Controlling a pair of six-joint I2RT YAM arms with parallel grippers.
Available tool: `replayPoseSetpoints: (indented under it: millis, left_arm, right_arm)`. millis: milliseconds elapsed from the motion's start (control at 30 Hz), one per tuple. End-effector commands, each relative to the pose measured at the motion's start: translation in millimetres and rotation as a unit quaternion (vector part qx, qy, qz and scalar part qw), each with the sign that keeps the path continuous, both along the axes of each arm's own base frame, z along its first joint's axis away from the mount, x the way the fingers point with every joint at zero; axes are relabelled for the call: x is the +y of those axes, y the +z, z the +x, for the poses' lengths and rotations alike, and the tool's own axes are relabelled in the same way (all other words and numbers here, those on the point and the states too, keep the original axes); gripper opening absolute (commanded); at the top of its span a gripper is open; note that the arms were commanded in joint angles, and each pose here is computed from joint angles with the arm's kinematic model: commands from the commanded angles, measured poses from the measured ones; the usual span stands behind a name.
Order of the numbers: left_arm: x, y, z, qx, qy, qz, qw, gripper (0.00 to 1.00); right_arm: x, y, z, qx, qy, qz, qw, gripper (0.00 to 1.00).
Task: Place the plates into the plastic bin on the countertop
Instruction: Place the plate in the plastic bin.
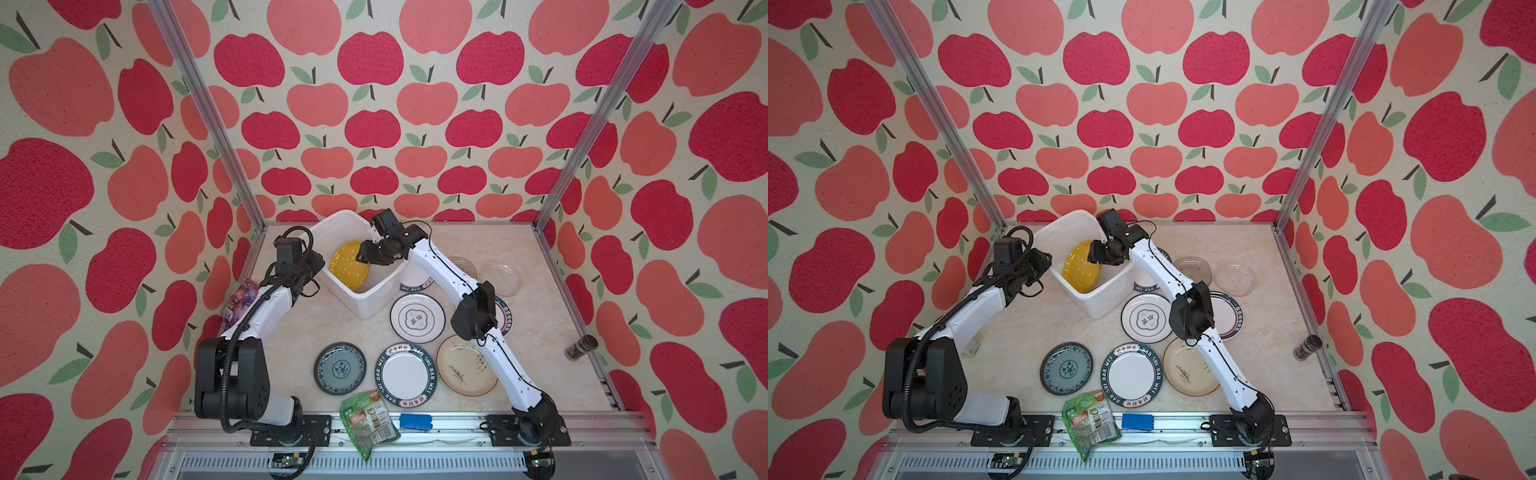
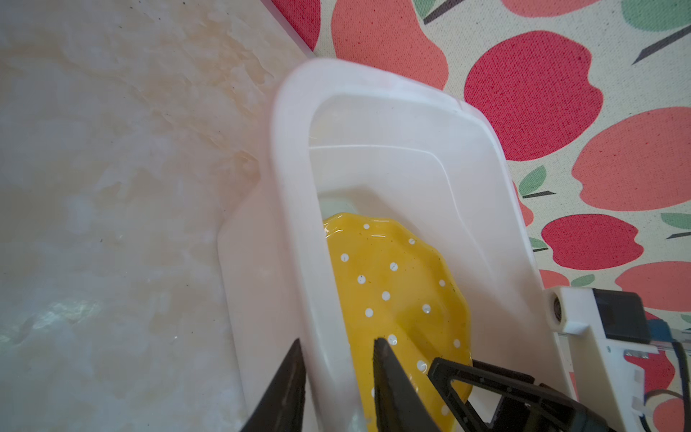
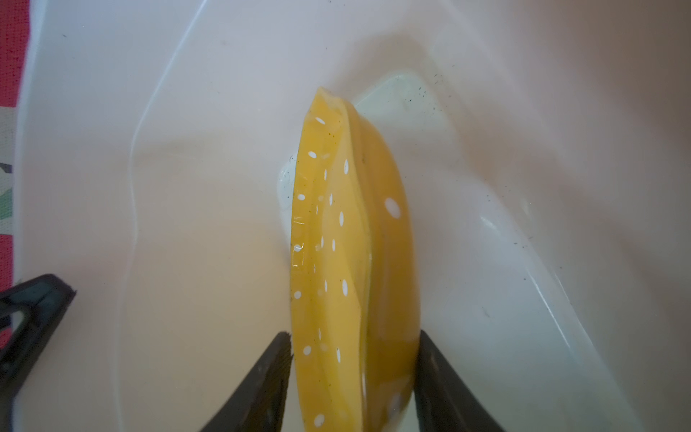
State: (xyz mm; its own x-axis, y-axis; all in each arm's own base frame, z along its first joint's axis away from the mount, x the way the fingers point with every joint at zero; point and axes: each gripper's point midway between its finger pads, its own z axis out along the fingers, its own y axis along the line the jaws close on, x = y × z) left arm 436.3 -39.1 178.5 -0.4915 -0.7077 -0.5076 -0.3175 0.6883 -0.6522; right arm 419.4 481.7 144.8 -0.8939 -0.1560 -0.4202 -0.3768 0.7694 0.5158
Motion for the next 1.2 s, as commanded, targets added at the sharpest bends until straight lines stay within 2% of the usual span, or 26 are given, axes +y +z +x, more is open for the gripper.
replayPoseSetpoints:
  millis: [0,267,1167]
  left_arm:
    - [-5,-5,1,0.000,-0.006,-0.011,1.000,0.33]
    - [-5,-8,6,0.004,-0.005,-0.014,1.000,0.33]
    - [-2,-25,31,0.023,-0.015,-0.003,1.000,0.39]
  right_arm:
    - [-12,42,-5,-0.023,0.012,0.010,1.000,0.54]
    - [-15,28,-9,-0.004,0.015,-0.005,1.000,0.55]
    - [-27,36,-8,-0.015,0.019,-0.016,1.000,0.56]
